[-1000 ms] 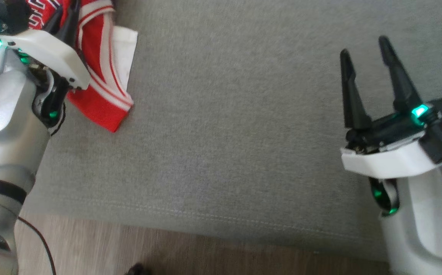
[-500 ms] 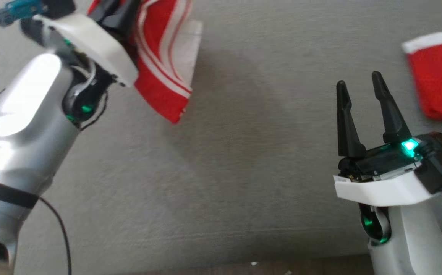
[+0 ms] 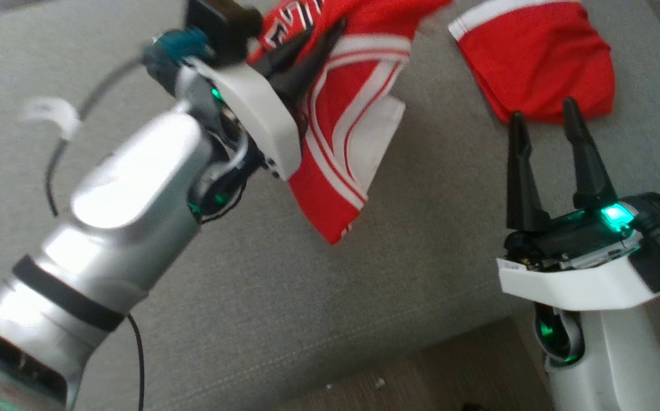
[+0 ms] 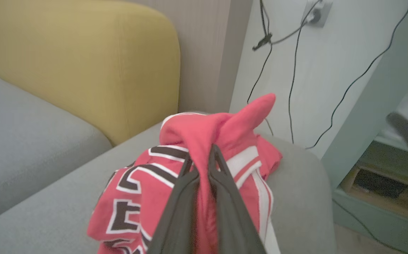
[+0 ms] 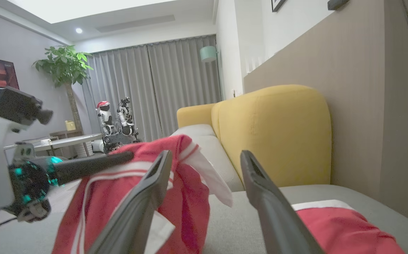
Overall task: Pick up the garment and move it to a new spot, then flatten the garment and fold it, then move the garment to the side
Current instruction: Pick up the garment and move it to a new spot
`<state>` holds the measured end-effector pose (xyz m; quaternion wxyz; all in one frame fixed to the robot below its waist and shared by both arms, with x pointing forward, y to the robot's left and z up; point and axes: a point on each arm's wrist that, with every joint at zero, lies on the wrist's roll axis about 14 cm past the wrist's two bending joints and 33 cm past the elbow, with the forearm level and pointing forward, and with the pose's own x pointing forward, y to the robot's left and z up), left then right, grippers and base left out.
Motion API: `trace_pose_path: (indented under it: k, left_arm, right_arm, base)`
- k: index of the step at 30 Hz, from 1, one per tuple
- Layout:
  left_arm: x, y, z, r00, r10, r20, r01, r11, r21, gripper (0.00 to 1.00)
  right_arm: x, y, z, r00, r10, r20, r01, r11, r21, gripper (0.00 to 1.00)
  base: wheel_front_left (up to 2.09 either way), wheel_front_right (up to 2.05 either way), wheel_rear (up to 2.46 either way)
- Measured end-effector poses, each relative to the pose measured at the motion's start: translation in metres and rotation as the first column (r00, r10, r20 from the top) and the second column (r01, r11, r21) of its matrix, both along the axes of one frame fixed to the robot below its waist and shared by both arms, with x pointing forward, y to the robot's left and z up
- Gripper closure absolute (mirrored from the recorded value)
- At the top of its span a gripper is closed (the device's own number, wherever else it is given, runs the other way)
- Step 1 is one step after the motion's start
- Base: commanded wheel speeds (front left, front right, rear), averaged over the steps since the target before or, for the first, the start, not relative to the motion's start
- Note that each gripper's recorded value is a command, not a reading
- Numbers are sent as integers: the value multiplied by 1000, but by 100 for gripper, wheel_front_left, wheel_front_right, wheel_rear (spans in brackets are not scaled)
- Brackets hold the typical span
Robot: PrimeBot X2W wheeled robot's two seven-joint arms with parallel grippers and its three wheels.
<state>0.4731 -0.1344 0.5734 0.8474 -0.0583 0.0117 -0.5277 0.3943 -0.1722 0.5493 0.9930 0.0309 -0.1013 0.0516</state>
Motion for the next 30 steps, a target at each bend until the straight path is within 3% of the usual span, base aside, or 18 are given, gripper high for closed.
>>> trace_pose_path:
  k: [7,13,14,15,19,24,27,30]
  left_arm:
    - [14,-8,-105,1000,17,-25,-12,985,172,100]
    - [11,-11,-150,996,39,-74,-22,975,220,100]
    - [11,-11,-152,997,43,-62,-28,973,229,75]
    - [12,-11,-153,997,49,-51,-36,972,233,0]
    - [20,-2,-140,994,105,-19,-98,970,221,0]
    - [31,15,-73,972,236,11,-236,971,28,0]
    - [28,51,-54,936,352,-11,-352,934,-58,0]
    - [14,98,-56,878,478,-25,-479,875,-71,0]
  right_arm:
    - [17,-3,-20,999,-6,-53,7,1000,9,0]
    - [26,5,-39,995,19,-101,-18,1000,14,0]
    - [27,8,-41,994,29,-106,-27,999,17,0]
    - [28,11,-43,993,37,-109,-35,999,21,0]
    - [32,20,-47,991,65,-118,-62,998,23,0]
    - [31,31,-48,988,95,-120,-92,995,25,0]
    - [29,35,-46,987,105,-120,-102,994,30,0]
    - [24,45,-40,985,134,-105,-132,991,29,0]
  base:
    - [0,0,0]
    - [0,0,0]
    - [0,0,0]
    - [0,0,0]
    - [0,0,0]
    - [0,0,0]
    - [0,0,0]
    - [0,0,0]
